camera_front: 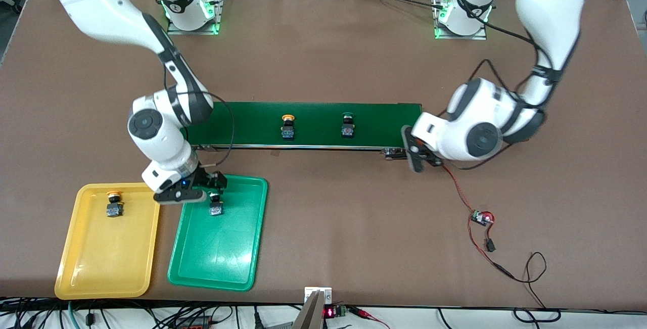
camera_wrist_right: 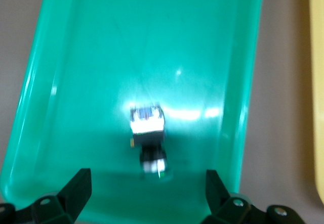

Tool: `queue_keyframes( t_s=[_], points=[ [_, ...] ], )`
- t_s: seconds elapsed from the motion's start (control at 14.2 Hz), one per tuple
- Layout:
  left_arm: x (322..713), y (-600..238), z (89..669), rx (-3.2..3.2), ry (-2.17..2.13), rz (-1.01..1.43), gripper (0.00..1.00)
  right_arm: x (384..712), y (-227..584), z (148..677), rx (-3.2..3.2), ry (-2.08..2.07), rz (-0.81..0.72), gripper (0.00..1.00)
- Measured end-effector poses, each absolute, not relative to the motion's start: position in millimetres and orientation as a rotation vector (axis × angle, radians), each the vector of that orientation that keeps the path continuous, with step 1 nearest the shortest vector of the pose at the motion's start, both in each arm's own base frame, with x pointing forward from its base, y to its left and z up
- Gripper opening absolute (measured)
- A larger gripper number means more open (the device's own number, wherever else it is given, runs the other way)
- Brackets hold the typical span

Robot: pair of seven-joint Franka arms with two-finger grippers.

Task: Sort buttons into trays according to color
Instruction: 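Place the button in the green tray while the left gripper lifts the cylinder, then place the orange cylinder on the belt while the right gripper returns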

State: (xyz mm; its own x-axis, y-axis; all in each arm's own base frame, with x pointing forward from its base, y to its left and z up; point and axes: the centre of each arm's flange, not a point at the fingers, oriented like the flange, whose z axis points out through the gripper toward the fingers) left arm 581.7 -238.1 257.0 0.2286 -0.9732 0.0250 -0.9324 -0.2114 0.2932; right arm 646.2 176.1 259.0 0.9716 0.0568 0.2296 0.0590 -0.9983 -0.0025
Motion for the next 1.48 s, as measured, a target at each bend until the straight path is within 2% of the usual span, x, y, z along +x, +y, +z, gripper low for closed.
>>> queue_keyframes(
  t_s=[0.14, 0.35, 0.63, 0.71, 0.85, 0.92, 0.99, 1.2, 1.48],
  points=[
    [561, -262, 246, 2.203, -1.954, -0.209, 0.50, 617, 183, 280, -3.160, -0.092, -0.260, 1.00],
    [552, -278, 256, 2.165, -2.051, -0.200, 0.50, 576, 213, 313, -3.140, -0.031, -0.062, 1.00],
    [551, -278, 259, 2.161, -2.065, -0.198, 0.50, 551, 236, 330, -3.134, -0.052, -0.013, 1.00],
    [551, -277, 259, 2.156, -2.069, -0.200, 0.55, 546, 239, 325, -3.136, -0.055, 0.006, 1.00],
    [550, -277, 259, 2.147, -2.077, -0.201, 0.59, 534, 249, 314, -3.144, -0.040, 0.042, 1.00],
    [550, -277, 259, 2.147, -2.077, -0.200, 0.64, 527, 258, 310, -3.146, -0.027, 0.053, 1.00],
    [550, -277, 259, 2.146, -2.079, -0.199, 0.76, 521, 268, 308, -3.148, -0.016, 0.060, 1.00],
    [550, -276, 271, 2.153, -2.092, -0.213, 1.00, 514, 283, 303, -3.144, -0.018, 0.057, 1.00],
    [556, -251, 318, 2.243, -2.092, -0.229, 1.00, 510, 295, 293, -3.132, -0.047, 0.049, 1.00]
  ],
)
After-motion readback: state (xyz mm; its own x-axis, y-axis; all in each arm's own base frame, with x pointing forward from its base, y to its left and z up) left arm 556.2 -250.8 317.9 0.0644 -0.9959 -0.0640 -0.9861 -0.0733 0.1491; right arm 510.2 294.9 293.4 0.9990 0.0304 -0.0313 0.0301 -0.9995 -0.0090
